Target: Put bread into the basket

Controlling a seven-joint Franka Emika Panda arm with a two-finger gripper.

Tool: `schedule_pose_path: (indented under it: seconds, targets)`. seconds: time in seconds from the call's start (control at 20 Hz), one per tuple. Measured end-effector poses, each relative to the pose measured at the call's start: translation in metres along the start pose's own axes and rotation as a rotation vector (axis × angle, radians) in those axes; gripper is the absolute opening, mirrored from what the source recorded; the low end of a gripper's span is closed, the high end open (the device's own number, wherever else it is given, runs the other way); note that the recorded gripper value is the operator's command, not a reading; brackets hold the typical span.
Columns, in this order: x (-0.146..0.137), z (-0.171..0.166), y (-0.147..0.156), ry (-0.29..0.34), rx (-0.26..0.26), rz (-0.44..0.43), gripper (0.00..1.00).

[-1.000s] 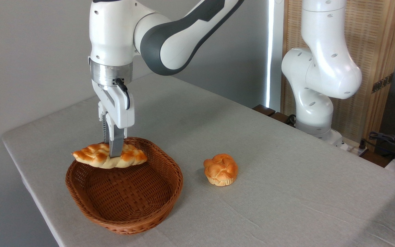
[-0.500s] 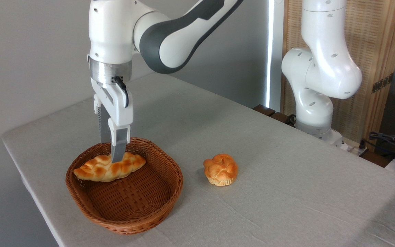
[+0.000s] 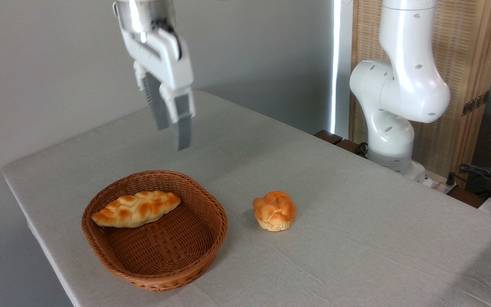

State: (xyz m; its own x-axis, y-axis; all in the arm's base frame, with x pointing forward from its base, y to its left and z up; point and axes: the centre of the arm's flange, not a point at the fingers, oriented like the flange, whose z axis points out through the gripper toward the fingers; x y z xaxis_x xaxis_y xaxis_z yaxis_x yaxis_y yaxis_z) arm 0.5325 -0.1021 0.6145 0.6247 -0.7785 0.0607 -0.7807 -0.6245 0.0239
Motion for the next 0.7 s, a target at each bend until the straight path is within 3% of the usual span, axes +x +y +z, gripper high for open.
schedule_pose_path:
  seconds: [0.1, 0.4, 0.7]
  targets:
    - [-0.012, -0.009, -0.008, -0.025, -0.004, -0.023, 1.00]
    - [-0.052, -0.019, -0.051, -0.012, 0.008, -0.128, 1.00]
    - [-0.041, -0.019, -0.041, -0.015, 0.010, -0.101, 1.00]
